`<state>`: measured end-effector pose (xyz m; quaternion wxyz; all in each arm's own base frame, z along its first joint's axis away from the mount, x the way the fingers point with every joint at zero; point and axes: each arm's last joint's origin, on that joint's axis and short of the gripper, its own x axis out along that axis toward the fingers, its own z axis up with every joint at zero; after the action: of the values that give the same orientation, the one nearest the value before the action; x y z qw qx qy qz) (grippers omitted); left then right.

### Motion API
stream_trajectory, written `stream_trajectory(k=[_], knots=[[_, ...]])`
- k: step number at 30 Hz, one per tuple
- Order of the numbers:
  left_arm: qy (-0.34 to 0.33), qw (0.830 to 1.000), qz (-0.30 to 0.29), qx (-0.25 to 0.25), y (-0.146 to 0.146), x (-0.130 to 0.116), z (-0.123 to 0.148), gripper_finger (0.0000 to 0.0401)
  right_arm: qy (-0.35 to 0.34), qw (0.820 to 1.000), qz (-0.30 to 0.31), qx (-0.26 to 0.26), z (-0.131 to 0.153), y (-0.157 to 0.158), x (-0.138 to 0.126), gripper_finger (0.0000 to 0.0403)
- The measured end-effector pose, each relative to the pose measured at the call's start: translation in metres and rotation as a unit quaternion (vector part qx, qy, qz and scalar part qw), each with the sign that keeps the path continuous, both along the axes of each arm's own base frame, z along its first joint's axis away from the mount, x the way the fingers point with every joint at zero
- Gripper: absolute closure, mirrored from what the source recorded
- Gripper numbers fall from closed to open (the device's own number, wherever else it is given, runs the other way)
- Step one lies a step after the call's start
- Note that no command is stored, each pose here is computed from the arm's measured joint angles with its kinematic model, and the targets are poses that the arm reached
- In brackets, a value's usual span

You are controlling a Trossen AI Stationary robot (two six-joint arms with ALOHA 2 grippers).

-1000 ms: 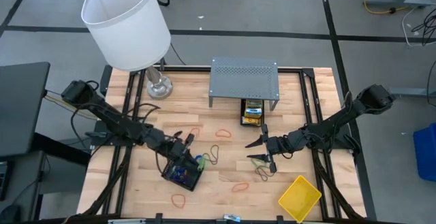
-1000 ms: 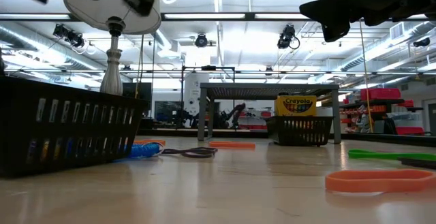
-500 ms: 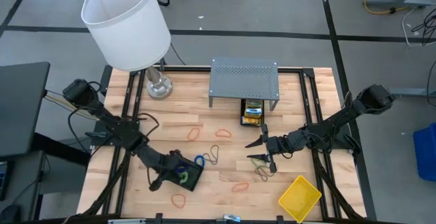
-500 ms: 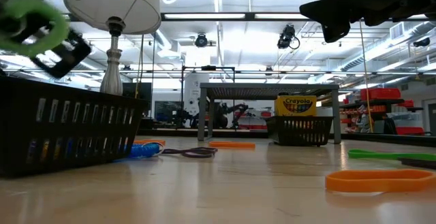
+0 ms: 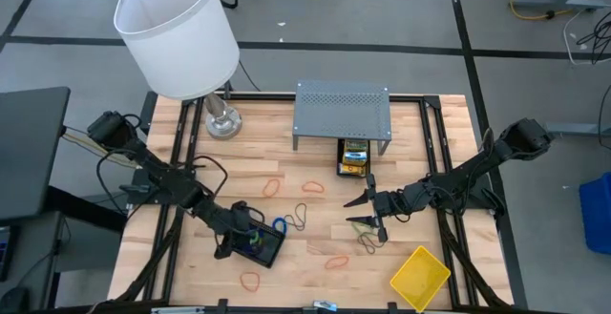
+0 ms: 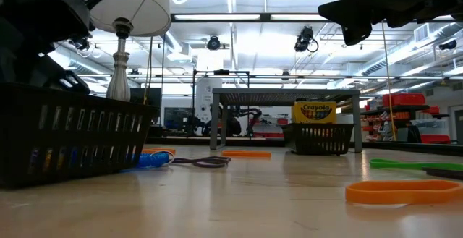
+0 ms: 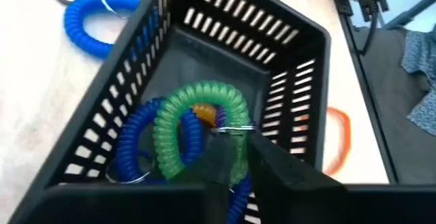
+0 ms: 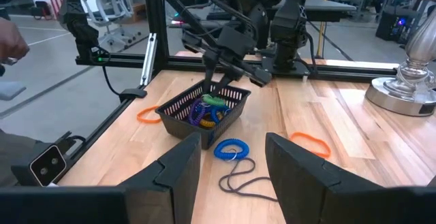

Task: Pick & Place Office Desk Supplies
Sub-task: Put the green spring keychain into the bottom black bin

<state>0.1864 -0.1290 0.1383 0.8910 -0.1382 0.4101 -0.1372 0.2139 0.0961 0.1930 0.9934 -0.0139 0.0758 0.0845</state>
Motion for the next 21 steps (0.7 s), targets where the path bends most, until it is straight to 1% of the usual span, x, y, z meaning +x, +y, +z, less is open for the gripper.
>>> stream_trajectory(k=[8, 10, 12, 14, 16, 18, 20, 21], knots=[[-0.007, 1.000, -0.014, -0.006, -0.001, 0.001, 0.001, 0.0203, 0.000, 1.000, 0.000, 0.000, 0.000, 0.000, 0.000, 0.0231], [-0.009, 1.000, -0.024, -0.013, -0.003, 0.002, 0.004, 0.0176, 0.000, 1.000, 0.000, 0.000, 0.000, 0.000, 0.000, 0.0231], [-0.020, 0.999, -0.036, -0.015, -0.006, 0.006, 0.010, 0.0158, 0.000, 1.000, 0.000, 0.000, 0.000, 0.000, 0.000, 0.0231], [-0.036, 0.998, -0.048, -0.015, -0.009, 0.010, 0.018, 0.0151, 0.000, 1.000, 0.000, 0.000, 0.000, 0.000, 0.000, 0.0231], [-0.035, 0.998, -0.053, -0.007, -0.011, 0.013, 0.023, 0.0152, 0.000, 1.000, 0.000, 0.000, 0.000, 0.000, 0.000, 0.0231], [-0.008, 0.999, -0.040, 0.024, -0.008, 0.013, 0.022, 0.0161, 0.000, 1.000, 0.000, 0.000, 0.000, 0.000, 0.000, 0.0231], [0.024, 0.998, -0.015, 0.062, -0.002, 0.010, 0.018, 0.0179, 0.000, 1.000, 0.000, 0.000, 0.000, 0.000, 0.000, 0.0231], [0.032, 0.997, -0.005, 0.073, 0.000, 0.010, 0.017, 0.0190, 0.000, 1.000, 0.000, -0.001, 0.000, 0.000, 0.000, 0.0231]])
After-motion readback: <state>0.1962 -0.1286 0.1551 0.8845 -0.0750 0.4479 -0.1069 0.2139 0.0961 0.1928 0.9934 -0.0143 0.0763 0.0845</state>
